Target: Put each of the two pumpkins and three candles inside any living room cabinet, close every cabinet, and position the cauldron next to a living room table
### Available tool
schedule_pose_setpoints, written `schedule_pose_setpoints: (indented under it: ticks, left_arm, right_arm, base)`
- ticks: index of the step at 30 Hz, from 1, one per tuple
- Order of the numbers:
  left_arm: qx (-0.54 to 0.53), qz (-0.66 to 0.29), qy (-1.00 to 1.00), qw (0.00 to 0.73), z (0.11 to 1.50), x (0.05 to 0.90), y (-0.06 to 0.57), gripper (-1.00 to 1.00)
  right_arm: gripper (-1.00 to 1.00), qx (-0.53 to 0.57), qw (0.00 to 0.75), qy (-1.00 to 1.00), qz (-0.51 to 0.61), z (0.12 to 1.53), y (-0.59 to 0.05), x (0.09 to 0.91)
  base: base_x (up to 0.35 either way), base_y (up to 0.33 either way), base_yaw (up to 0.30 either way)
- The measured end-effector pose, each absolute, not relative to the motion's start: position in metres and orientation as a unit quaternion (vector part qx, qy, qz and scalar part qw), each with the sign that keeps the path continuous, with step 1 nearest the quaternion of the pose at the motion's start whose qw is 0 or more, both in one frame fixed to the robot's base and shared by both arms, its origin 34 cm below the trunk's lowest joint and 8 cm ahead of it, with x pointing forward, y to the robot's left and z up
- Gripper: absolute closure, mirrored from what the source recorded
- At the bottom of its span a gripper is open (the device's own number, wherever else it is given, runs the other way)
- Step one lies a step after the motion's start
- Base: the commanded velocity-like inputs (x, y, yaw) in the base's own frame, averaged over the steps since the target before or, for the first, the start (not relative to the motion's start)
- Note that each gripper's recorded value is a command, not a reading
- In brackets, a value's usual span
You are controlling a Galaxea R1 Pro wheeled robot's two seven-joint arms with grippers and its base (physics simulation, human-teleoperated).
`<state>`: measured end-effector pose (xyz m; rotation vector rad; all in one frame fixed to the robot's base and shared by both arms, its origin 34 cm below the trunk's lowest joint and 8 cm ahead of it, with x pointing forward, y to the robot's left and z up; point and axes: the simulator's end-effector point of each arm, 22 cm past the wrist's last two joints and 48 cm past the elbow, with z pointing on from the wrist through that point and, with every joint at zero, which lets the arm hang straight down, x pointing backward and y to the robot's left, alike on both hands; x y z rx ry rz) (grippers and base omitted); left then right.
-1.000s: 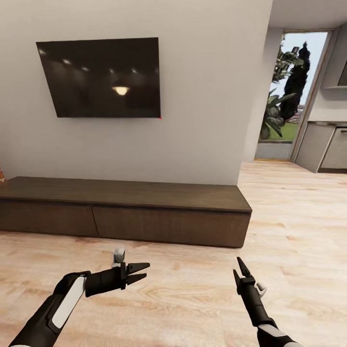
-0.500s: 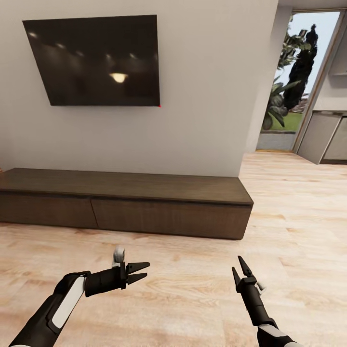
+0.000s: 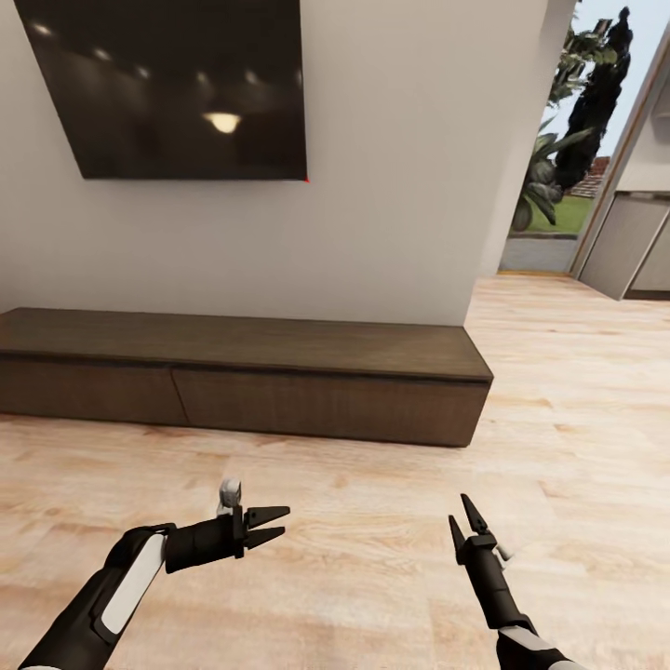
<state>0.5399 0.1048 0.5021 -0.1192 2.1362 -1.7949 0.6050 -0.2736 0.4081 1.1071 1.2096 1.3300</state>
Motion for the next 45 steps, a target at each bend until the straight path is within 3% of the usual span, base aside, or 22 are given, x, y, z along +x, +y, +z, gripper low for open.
schedule_pose_setpoints:
  ticks: [21, 45]
  left_arm:
    - [-0.044, -0.640, 0.748, 0.169, 0.501, 0.537, 0.105, -1.00]
    - [-0.043, -0.657, 0.734, 0.166, 0.506, 0.530, 0.104, -1.00]
  right_arm:
    - [-1.00, 0.455, 0.503, 0.482, 0.554, 0.413, -0.278, 0.603]
    - [-1.00, 0.457, 0.500, 0.485, 0.553, 0.411, -0.277, 0.603]
  base:
    - [0.002, 0.000, 0.000]
    - [0.114, 0.000, 0.000]
